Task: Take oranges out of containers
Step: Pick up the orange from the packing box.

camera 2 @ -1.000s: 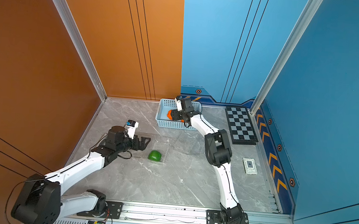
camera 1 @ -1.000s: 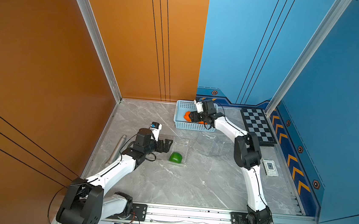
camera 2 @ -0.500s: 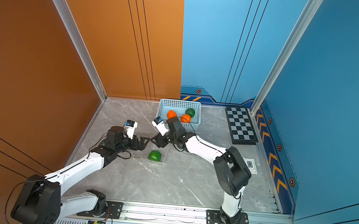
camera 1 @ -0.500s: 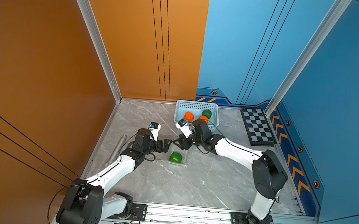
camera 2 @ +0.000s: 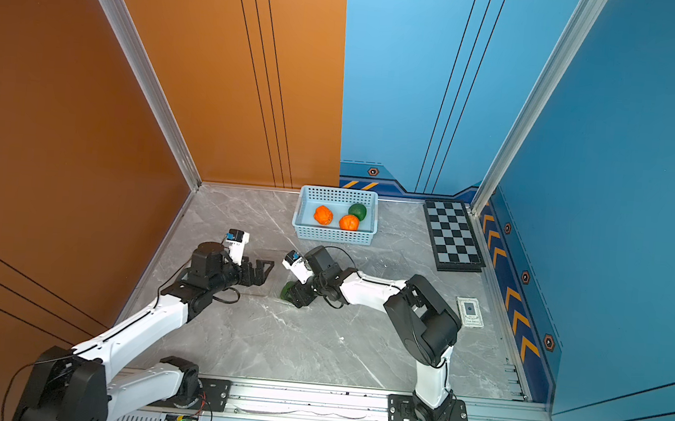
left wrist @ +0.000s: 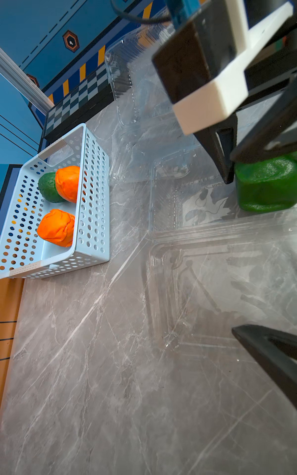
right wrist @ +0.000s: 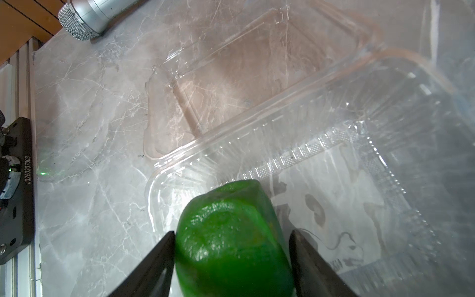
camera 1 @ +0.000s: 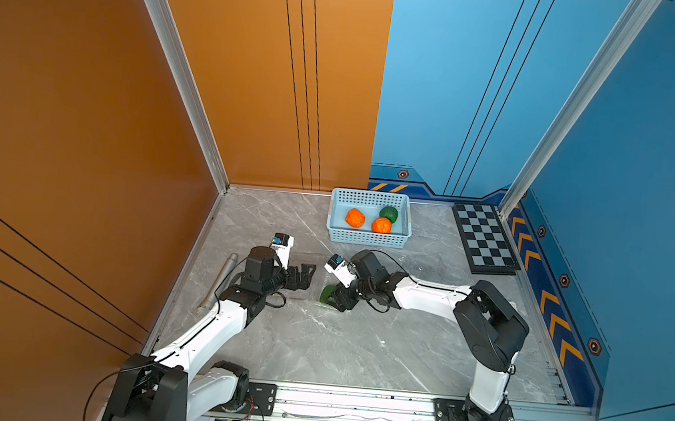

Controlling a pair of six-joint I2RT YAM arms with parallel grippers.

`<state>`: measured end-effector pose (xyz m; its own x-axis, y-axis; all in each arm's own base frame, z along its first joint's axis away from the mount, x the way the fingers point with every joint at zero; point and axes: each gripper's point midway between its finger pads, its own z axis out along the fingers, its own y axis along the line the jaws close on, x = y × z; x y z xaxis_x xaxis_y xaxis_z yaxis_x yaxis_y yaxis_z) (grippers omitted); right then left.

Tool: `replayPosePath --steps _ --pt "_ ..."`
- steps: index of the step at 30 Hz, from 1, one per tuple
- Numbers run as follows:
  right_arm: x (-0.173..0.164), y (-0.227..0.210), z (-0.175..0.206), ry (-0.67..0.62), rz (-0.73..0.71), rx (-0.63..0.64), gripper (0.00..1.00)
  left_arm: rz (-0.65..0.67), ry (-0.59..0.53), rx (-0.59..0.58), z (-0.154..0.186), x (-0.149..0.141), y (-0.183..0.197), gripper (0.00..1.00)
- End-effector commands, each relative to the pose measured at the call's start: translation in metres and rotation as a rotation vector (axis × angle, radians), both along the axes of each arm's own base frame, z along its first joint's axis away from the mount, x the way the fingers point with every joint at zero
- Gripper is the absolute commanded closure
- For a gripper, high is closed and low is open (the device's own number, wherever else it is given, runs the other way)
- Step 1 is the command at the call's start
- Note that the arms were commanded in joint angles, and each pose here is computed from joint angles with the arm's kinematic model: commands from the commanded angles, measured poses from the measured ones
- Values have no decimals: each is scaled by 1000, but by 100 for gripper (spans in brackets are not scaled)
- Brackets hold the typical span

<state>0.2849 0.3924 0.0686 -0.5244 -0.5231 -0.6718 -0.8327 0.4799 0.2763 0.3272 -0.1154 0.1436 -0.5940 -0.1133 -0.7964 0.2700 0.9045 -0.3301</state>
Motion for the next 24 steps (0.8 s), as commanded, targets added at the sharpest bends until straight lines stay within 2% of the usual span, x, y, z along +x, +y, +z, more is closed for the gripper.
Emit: replayPosePath --steps 1,13,24 --pt "-2 -2 -14 30 -18 -19 31 -1 27 3 -8 -6 2 2" --pt "7 -4 -10 10 -47 -29 59 -3 30 -3 -8 -4 2 2" --pt "22 -14 24 -57 -97 18 70 -2 35 -2 -11 -5 3 2"
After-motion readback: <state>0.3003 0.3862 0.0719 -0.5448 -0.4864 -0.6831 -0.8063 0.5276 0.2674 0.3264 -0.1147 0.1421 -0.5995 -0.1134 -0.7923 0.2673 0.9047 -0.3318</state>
